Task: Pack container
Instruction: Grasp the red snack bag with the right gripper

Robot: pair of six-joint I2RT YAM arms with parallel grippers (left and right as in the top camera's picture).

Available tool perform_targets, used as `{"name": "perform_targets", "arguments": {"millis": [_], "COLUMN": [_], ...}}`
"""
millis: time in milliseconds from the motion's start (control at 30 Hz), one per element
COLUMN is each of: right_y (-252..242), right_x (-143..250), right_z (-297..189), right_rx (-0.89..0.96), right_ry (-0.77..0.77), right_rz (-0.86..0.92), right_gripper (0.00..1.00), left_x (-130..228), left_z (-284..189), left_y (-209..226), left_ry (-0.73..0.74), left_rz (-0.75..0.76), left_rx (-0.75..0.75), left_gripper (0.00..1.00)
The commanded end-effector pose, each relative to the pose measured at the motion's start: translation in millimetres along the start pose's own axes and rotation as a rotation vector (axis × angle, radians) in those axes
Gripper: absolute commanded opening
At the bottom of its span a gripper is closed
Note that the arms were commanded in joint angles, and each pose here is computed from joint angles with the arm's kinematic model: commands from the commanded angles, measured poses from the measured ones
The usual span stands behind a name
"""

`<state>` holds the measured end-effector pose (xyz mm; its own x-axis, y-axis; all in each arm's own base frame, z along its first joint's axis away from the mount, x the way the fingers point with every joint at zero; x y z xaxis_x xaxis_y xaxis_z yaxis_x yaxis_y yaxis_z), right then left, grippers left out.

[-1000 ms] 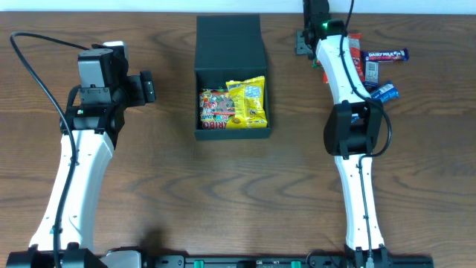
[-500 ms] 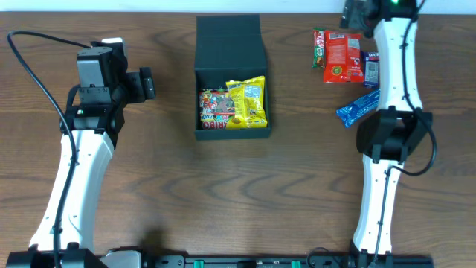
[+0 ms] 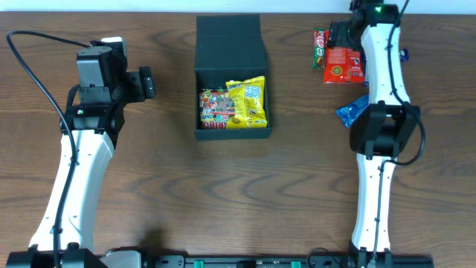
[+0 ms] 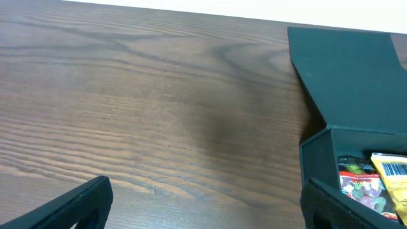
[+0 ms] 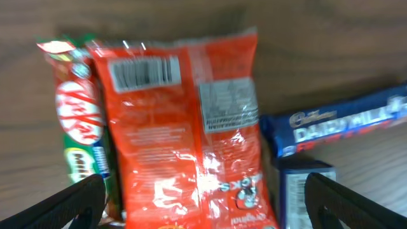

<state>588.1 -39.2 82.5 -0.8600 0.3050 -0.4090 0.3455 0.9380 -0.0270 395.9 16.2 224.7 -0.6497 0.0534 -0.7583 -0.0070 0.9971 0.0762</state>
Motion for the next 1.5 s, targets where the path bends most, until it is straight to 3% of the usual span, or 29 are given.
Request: {"name": "perform_targets", "arguments": {"millis": [0,233,600,733,1000,1233,1467], "right_y": [-1.0,-1.0,-0.4,1.2,0.9,7.4,10.7], "right_x": [9.2,22.5,26.9,38.8,42.3,16.9,-30.8], "right_z": [16.5,36.8,48.1,59.1,62.3,29.9,-41.7], "right_rx": [0.006,0.015,0.016,0.003,0.007,-0.018,-0.07], "right_ry": [0.035,0.082,0.087,0.126,0.135,0.051,-0.126], "right_rz": [-0.025,-0.031,-0.032,-0.035,-0.029,-0.005,0.034], "right_gripper": [0.99,0.97,0.68,0.63,0.31,0.2,0.19], "left_x": [3.8,3.9,4.1,4.2,4.3,4.1,2.0], "left_z": [3.4,3.4,3.9,4.0,4.0,4.0,4.0], "left_y": [2.3,2.3,2.3,2.3,2.3,2.3,2.4], "left_ry": [0.012,0.013,0.014,0.014,0.015,0.013,0.004], "left_rz": [-0.005,-0.005,-0.005,-0.005,-0.005,-0.005,-0.005], "left_rx": [-0.009,-0.01,-0.009,-0.009,-0.009,-0.01,-0.01], "left_gripper": [0.96,0.96,0.95,0.95,0.95,0.95,0.95]}}
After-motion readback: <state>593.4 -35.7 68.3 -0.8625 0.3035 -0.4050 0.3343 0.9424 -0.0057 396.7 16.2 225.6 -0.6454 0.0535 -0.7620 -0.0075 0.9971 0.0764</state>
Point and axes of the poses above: each gripper's point midway between its finger pads, its own z axis out along the fingers, its own y axis along the line the jaws close on, x = y × z, the point moved 3 cm from there along -z, back along the fingers, and after that the axes turned 8 degrees about z, right-handed, at the moved point
